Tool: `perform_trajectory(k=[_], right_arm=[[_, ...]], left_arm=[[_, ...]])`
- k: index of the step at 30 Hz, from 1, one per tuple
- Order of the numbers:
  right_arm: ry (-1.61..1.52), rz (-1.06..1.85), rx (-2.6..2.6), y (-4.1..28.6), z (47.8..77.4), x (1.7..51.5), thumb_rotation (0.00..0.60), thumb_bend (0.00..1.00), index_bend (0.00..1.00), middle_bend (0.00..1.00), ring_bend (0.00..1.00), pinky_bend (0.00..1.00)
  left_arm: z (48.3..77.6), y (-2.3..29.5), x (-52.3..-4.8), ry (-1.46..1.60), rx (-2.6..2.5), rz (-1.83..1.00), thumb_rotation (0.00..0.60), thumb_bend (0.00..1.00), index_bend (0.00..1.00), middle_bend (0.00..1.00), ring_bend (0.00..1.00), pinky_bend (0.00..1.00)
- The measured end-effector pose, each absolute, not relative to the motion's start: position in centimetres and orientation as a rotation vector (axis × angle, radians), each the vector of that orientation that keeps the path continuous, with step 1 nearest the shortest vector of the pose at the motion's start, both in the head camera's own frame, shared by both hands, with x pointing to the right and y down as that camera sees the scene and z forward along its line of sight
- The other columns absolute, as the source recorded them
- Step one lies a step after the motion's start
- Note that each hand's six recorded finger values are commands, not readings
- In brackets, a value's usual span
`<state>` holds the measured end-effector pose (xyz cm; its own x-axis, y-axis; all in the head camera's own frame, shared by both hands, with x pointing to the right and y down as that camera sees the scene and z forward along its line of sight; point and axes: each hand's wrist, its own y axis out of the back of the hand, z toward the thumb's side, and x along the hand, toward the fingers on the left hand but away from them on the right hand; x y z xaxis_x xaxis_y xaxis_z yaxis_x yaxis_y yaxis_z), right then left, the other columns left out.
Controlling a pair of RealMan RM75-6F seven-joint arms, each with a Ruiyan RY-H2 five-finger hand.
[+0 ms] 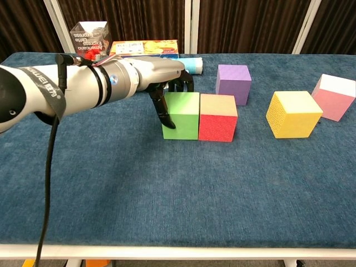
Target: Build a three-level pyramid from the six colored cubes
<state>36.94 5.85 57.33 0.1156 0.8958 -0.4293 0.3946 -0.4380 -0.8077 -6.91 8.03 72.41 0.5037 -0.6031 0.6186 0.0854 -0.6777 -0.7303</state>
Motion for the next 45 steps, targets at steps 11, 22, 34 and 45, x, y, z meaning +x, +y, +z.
perform_trajectory(k=[11, 22, 34, 45], right_arm=[[-1.250, 1.297, -1.890, 5.86, 57.26, 37.07, 0.600, 0.12, 0.00, 0.03, 0.00, 0.00], [-1.253, 1.294, -1.890, 5.83, 57.25, 37.13, 0.600, 0.12, 0.00, 0.03, 0.00, 0.00], [-1.260, 1.293, -1.889, 5.83, 57.17, 37.32, 0.600, 0.12, 0.00, 0.03, 0.00, 0.00], [-1.263, 1.288, -1.890, 5.85, 57.09, 37.31, 0.600, 0.12, 0.00, 0.03, 0.00, 0.00]], left_arm=[[72.45, 7.94, -6.48, 0.423, -2.022, -1.209, 0.600, 0.13, 0.30, 0.50, 0.32, 0.08], [72.52, 8.01, -6.36, 0.411, -2.014, -1.216, 0.600, 0.13, 0.27, 0.47, 0.32, 0.08], [72.47, 8.21, -6.18, 0.394, -2.014, -1.224, 0.600, 0.13, 0.20, 0.34, 0.32, 0.08], [71.70, 8.34, -6.10, 0.413, -2.028, -1.213, 0.600, 0.13, 0.14, 0.18, 0.18, 0.08]])
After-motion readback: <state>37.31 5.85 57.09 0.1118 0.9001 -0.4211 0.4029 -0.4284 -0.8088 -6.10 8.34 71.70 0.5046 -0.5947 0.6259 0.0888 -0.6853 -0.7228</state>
